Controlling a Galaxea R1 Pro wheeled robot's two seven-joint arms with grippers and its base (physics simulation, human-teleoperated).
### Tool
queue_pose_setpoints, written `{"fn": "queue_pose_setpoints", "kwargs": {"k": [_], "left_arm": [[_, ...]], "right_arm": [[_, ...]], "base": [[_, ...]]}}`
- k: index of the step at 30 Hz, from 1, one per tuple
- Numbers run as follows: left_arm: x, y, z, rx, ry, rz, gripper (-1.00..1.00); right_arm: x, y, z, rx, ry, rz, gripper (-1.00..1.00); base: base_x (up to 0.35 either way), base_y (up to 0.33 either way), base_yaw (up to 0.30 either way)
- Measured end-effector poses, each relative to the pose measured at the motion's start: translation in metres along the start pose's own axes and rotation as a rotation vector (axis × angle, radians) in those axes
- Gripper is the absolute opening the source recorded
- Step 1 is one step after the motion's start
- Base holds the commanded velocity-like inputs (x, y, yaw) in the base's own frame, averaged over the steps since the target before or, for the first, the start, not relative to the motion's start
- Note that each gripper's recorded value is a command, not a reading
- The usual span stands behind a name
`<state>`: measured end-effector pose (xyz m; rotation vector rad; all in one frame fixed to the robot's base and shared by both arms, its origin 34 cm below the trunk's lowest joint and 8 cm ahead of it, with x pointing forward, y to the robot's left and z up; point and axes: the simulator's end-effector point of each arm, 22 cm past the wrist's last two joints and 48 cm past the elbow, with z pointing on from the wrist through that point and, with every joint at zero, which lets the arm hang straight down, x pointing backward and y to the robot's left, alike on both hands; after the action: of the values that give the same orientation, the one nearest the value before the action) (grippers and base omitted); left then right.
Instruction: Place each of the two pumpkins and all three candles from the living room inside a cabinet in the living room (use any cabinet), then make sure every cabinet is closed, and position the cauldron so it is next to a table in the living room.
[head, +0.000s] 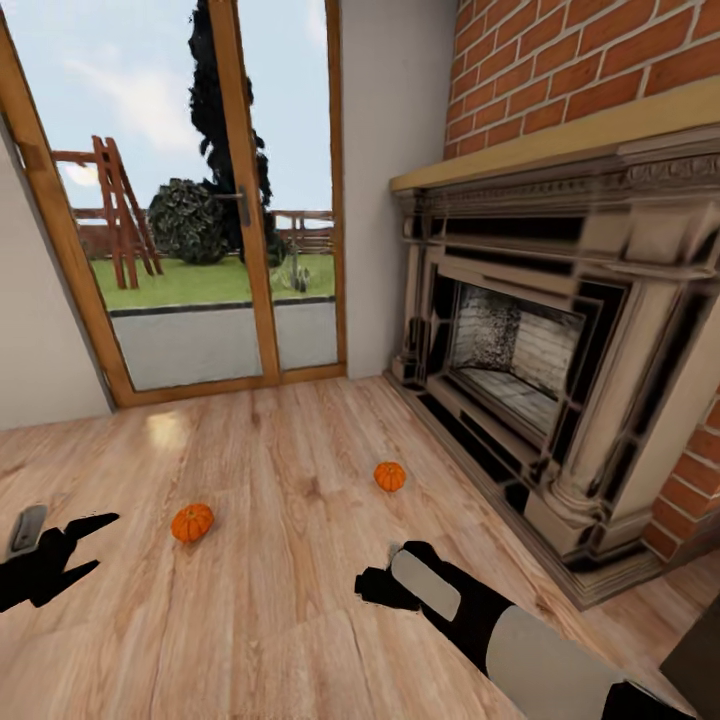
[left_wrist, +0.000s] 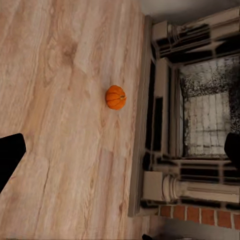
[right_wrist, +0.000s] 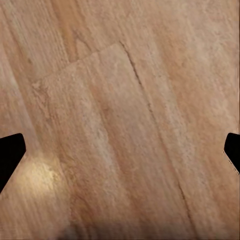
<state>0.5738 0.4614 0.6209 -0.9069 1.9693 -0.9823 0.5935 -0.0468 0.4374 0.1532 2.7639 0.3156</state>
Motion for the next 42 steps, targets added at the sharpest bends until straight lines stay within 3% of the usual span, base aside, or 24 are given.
{"fn": "queue_pose_setpoints", "kwargs": {"k": [3, 7, 11, 13, 15, 18, 21, 27, 32, 35, 37, 42], "left_arm": [[-0.002, 0.016, -0.001, -0.030, -0.001, -0.028, 1.00], [-0.007, 0.053, -0.005, -0.105, 0.002, -0.084, 1.00], [-0.005, 0.060, -0.004, -0.119, 0.008, -0.095, 1.00], [-0.002, 0.063, -0.003, -0.123, 0.013, -0.102, 1.00], [0.001, 0.067, -0.001, -0.127, 0.017, -0.112, 1.00], [0.006, 0.071, 0.002, -0.130, 0.026, -0.125, 1.00], [0.015, 0.069, 0.010, -0.134, 0.039, -0.103, 1.00], [0.029, 0.072, 0.036, -0.169, 0.003, -0.036, 1.00], [0.038, 0.075, 0.044, -0.176, 0.005, -0.013, 1.00], [0.032, 0.095, 0.043, -0.242, -0.035, 0.046, 1.00], [0.025, 0.131, 0.038, -0.301, -0.090, 0.034, 1.00], [0.014, 0.133, 0.042, -0.246, -0.145, 0.019, 1.00]], "right_arm": [[-0.016, 0.008, -0.011, 0.015, -0.017, 0.005, 1.00], [-0.043, 0.036, -0.044, 0.022, -0.082, -0.033, 1.00], [-0.070, 0.085, -0.100, -0.039, -0.213, -0.083, 1.00], [-0.080, 0.100, -0.130, -0.052, -0.277, -0.095, 1.00], [-0.084, 0.109, -0.148, -0.064, -0.311, -0.101, 1.00], [-0.085, 0.118, -0.159, -0.084, -0.331, -0.105, 1.00], [-0.085, 0.122, -0.163, -0.093, -0.338, -0.113, 1.00], [-0.084, 0.128, -0.163, -0.120, -0.338, -0.123, 1.00], [-0.083, 0.136, -0.165, -0.158, -0.337, -0.129, 1.00], [-0.083, 0.136, -0.165, -0.162, -0.338, -0.130, 1.00], [-0.084, 0.135, -0.165, -0.158, -0.344, -0.130, 1.00], [-0.107, 0.124, -0.173, -0.102, -0.449, -0.143, 1.00]], "base": [[0.000, 0.000, 0.293], [0.000, 0.000, 0.287], [0.000, 0.000, 0.277], [0.000, 0.000, 0.273], [0.000, 0.000, 0.272], [0.000, 0.000, 0.211], [0.000, 0.000, 0.055], [0.000, 0.000, 0.009], [0.000, 0.000, 0.000], [0.112, 0.000, 0.000], [0.267, 0.000, 0.000], [0.315, 0.000, 0.000]]}}
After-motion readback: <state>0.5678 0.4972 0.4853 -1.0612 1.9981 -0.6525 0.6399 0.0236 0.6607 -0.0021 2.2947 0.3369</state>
